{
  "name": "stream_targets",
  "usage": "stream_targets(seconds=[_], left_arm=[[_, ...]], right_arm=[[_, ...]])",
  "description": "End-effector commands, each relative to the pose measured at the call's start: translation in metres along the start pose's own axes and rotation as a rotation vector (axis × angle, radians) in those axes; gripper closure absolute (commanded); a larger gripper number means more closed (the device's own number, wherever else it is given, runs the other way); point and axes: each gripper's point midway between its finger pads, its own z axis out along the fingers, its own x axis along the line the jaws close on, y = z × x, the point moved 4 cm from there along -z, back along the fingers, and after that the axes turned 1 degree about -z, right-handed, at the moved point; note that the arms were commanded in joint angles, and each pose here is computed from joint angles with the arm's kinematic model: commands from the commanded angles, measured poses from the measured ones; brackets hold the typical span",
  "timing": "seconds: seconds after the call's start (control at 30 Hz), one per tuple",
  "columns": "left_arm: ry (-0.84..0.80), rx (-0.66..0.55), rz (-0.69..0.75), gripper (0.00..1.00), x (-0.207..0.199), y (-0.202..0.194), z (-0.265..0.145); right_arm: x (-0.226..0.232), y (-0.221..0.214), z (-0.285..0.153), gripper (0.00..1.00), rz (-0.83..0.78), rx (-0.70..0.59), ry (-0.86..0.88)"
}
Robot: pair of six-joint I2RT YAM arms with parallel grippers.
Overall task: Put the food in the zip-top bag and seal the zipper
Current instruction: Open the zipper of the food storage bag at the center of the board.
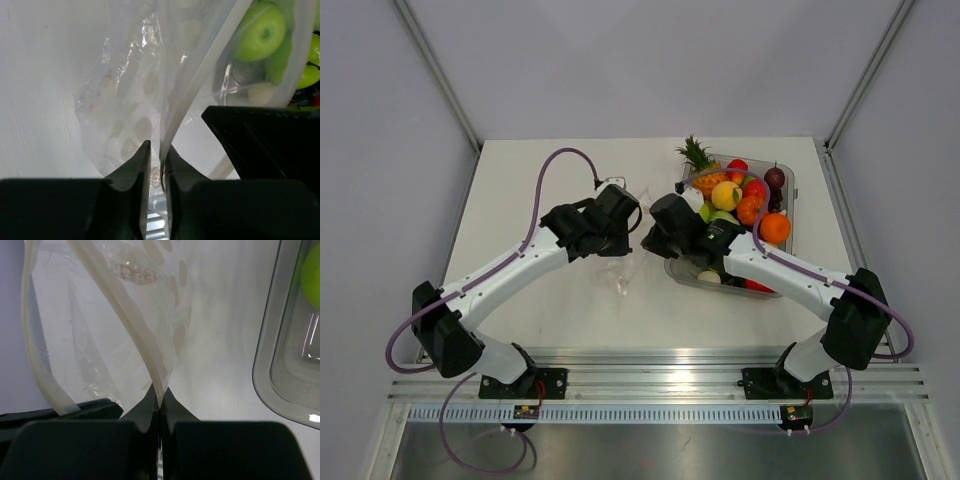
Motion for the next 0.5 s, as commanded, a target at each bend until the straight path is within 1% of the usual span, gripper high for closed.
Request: stream_targets(seconds=[0.0,0.1,0.17,0.2,0.23,0.3,0.37,0.47], left_arm=[[0.060,-0.073,-0.022,1.00,0.001,0.016,0.002],[0.052,-0.094,-0.011,1.00,0.003,0.023,-0.013],[-0.003,-0.092,0.035,1.00,0.002,0.028,-0.028],[-0.029,-0.068,0.055,1.00,0.002,0.027,-0.029],[-0.090,0.009,0.079,1.00,0.005,0.023,-0.030],[-0.108,0.057,0.078,1.00,0.011,0.021,-0.030],[-0.114,0.043,0.073,1.00,0.018,0.024,-0.036],[-0.162,0.054,0.050,1.00,0.022,0.022,-0.037]], right_arm=[[0.015,0.010,-0.011,1.00,0.023,-0.051,0.039],[-0.001,0.007,-0.008,1.00,0.005,-0.058,-0.017],[-0.017,0.003,0.000,1.00,-0.021,-0.057,-0.044],[-0.021,0.001,0.002,1.00,-0.019,-0.055,-0.049],[-0.024,0.000,0.006,1.00,-0.021,-0.052,-0.042],[-0.037,-0.002,0.016,1.00,-0.019,-0.041,-0.084],[-0.043,-0.002,0.021,1.00,-0.029,-0.029,-0.102],[-0.044,-0.003,0.025,1.00,-0.052,-0.023,-0.104]])
